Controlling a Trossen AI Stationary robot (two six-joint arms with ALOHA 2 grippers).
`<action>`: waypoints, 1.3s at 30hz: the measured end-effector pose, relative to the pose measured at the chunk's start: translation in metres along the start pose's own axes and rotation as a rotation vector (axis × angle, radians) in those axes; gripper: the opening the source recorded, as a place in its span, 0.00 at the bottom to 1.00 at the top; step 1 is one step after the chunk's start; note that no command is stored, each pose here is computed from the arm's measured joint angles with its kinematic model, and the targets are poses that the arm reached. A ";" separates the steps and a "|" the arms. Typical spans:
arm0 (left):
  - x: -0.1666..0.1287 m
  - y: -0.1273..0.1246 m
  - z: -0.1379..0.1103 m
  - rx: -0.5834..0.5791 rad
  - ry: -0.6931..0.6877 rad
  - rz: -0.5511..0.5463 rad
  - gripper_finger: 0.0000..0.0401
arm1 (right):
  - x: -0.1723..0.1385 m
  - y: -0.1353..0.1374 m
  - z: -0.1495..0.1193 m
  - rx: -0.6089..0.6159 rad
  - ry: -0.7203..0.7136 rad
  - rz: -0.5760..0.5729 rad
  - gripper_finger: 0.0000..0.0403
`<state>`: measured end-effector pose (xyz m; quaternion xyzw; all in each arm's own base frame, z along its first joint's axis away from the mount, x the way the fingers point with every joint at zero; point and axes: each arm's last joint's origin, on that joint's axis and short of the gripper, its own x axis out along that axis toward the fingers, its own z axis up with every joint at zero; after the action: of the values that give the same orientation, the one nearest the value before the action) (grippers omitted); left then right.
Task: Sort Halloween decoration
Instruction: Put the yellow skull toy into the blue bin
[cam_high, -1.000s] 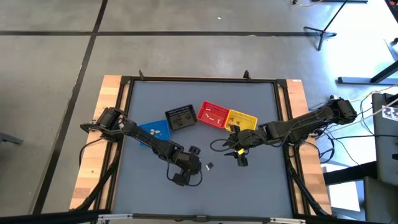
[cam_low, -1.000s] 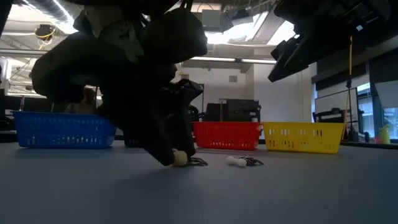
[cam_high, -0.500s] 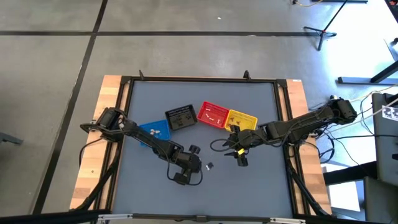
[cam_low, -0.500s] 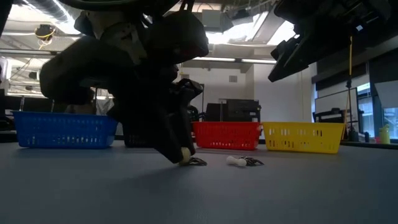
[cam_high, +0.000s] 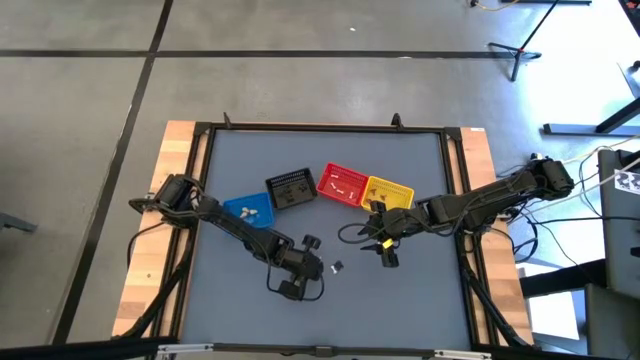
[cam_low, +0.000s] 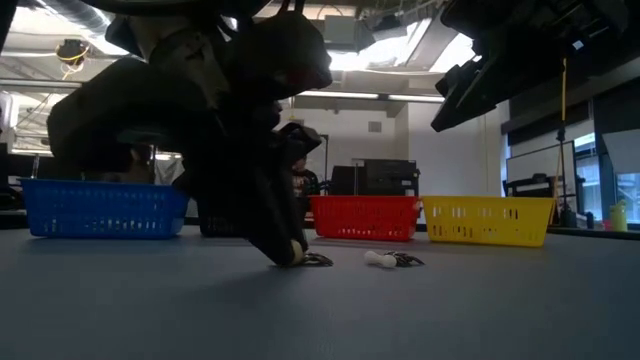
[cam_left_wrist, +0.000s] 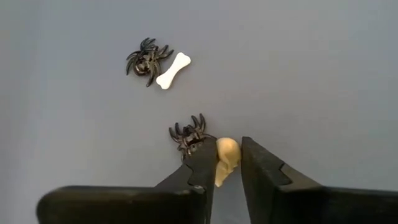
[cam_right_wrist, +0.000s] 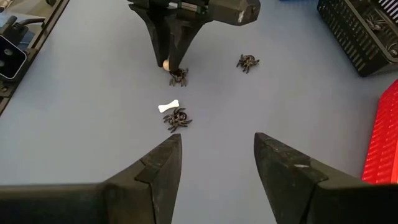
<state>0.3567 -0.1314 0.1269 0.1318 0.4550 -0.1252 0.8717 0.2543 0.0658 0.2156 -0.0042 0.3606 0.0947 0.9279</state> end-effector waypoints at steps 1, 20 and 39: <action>0.000 0.000 0.000 -0.003 0.000 -0.001 0.11 | 0.000 0.000 0.000 0.000 0.000 0.000 0.50; -0.004 0.001 0.017 -0.162 -0.065 -0.014 0.09 | 0.000 0.000 0.000 0.000 0.000 0.000 0.50; -0.036 0.022 0.051 -0.145 0.113 0.059 0.09 | 0.000 0.000 0.000 0.000 0.000 0.000 0.50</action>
<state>0.3833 -0.1251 0.1873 0.0884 0.5071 -0.0587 0.8553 0.2542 0.0658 0.2156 -0.0043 0.3607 0.0949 0.9278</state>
